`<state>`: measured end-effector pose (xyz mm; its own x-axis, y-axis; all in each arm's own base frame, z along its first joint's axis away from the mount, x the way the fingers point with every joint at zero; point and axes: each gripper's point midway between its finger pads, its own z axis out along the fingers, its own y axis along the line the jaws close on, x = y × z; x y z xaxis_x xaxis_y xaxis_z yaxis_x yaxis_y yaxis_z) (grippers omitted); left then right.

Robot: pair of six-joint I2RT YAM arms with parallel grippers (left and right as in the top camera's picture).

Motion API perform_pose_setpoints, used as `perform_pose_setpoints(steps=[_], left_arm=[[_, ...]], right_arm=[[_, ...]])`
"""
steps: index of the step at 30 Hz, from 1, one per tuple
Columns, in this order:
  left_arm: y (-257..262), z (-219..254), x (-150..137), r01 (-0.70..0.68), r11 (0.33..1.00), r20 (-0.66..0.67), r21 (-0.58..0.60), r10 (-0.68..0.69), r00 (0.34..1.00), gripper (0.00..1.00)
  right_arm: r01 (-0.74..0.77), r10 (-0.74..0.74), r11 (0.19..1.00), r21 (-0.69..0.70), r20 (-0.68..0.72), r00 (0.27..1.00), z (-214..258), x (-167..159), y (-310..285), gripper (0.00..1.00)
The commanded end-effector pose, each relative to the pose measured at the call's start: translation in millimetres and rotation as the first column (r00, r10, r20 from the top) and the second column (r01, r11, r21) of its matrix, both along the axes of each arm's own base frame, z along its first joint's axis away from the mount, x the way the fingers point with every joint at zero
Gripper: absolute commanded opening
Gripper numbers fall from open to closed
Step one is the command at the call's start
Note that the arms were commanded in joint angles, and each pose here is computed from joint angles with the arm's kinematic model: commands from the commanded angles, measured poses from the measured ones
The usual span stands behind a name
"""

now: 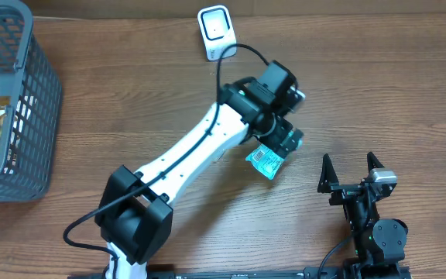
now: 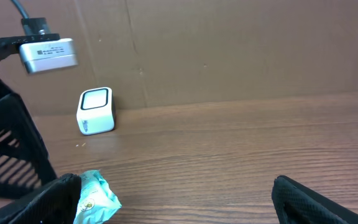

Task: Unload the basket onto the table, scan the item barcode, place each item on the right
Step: 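Grasp the mint-green package with the left gripper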

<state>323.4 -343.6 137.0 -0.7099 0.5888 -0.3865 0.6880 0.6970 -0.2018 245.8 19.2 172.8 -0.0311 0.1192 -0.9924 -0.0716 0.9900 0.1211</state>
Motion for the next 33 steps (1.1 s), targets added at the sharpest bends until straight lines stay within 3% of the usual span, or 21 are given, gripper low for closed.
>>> perform_pose_setpoints(steps=[1, 13, 18, 27, 31, 33], left_arm=[[-8.3, -8.9, -8.9, 0.062, 0.998, 0.005, 0.020, -0.062, 0.998, 1.00], [-4.3, -45.9, -5.6, 0.013, 0.991, -0.009, 0.131, -0.012, 1.000, 1.00], [-5.7, -47.6, -9.2, 0.014, 0.992, -0.028, 0.126, -0.010, 1.000, 0.84], [-5.3, -52.4, -14.2, 0.021, 0.991, -0.042, 0.134, -0.015, 0.999, 0.84], [-4.2, -53.9, -15.2, 0.015, 0.990, -0.048, 0.138, -0.009, 0.999, 0.63], [-4.1, -54.4, -15.3, 0.016, 0.990, -0.049, 0.138, -0.009, 0.999, 0.66]], right_arm=[[0.003, -0.003, 1.000, -0.004, 0.001, 1.000, -2.6, 0.1, -0.7, 1.00], [0.003, -0.003, 1.000, -0.004, 0.001, 1.000, -2.6, 0.1, -0.7, 1.00], [0.003, -0.003, 1.000, -0.004, 0.001, 1.000, -2.6, 0.1, -0.7, 1.00], [0.003, -0.003, 1.000, -0.004, 0.001, 1.000, -2.6, 0.1, -0.7, 1.00], [0.003, -0.003, 1.000, -0.004, 0.001, 1.000, -2.6, 0.1, -0.7, 1.00], [0.003, -0.003, 1.000, -0.004, 0.001, 1.000, -2.6, 0.1, -0.7, 1.00]])
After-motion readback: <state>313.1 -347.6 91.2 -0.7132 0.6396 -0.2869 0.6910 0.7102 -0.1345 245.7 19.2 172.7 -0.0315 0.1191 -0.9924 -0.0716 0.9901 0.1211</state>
